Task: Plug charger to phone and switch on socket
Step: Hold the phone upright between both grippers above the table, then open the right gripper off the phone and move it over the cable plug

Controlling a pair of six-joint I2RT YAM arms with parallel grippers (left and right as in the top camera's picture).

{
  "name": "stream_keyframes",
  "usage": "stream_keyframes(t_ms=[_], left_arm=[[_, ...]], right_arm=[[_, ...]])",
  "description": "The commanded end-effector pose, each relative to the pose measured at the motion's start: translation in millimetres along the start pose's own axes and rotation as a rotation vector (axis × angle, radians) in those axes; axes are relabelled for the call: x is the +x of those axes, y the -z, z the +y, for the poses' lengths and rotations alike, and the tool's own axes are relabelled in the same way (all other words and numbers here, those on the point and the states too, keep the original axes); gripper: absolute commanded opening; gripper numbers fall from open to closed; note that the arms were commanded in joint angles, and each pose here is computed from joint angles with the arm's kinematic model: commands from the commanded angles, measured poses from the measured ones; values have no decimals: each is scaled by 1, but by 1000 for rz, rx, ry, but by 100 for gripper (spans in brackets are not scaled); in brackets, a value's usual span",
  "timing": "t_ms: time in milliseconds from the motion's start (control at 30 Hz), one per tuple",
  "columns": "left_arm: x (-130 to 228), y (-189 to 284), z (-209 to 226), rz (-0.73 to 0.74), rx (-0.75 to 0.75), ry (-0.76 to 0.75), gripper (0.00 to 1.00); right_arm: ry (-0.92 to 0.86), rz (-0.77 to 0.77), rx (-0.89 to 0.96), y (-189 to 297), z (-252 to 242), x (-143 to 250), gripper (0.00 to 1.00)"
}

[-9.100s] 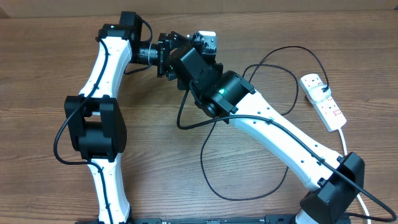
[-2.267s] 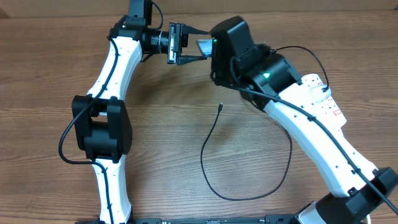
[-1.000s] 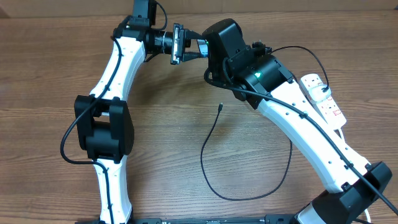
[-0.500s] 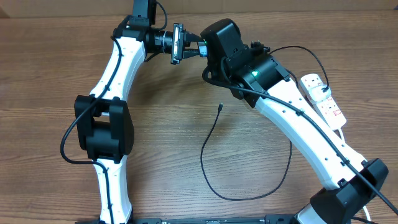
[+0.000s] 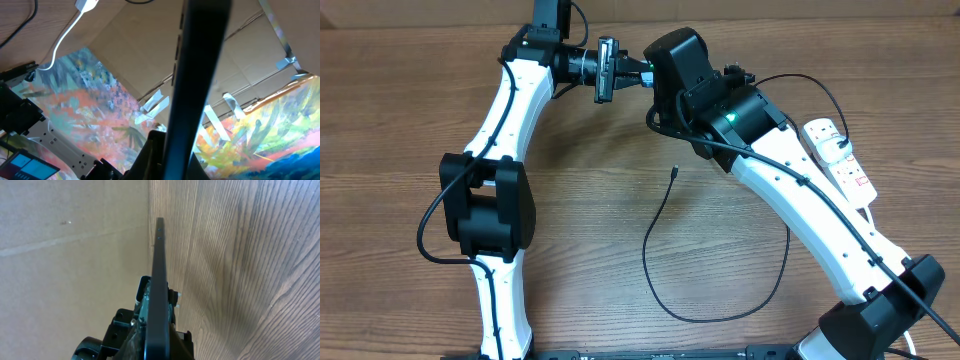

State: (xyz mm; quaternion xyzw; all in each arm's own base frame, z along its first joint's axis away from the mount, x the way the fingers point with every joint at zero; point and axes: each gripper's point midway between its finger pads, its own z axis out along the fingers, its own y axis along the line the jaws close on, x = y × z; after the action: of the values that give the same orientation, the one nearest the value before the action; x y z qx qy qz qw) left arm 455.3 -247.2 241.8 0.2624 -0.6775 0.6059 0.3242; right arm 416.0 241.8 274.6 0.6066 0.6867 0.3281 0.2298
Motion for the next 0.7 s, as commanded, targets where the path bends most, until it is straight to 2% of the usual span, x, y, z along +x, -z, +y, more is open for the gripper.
stream_keyframes(t_ms=[0, 133, 233, 267, 333, 467, 567, 667], left_arm=[[1, -3, -2, 9, -3, 36, 4], [1, -2, -2, 8, -3, 25, 4], [0, -2, -2, 4, -3, 21, 4], [0, -2, -2, 0, -4, 20, 4], [-3, -2, -1, -15, -5, 15, 4], [-13, 0, -1, -74, -9, -20, 4], [-28, 6, -1, -158, -18, -103, 4], [-38, 14, -3, -214, -30, -274, 4]], right_arm=[[40, 24, -13, 6, 4, 9, 13], [90, 29, -28, 6, 8, 10, 23], [166, 38, -61, 6, 15, 13, 36], [181, 39, -66, 7, 17, 13, 42], [180, 38, -67, 9, 17, 12, 61], [212, 24, -90, 21, 26, 0, 81], [288, -1, -135, 41, 41, -21, 91], [337, -53, -149, 62, 50, -53, 98]])
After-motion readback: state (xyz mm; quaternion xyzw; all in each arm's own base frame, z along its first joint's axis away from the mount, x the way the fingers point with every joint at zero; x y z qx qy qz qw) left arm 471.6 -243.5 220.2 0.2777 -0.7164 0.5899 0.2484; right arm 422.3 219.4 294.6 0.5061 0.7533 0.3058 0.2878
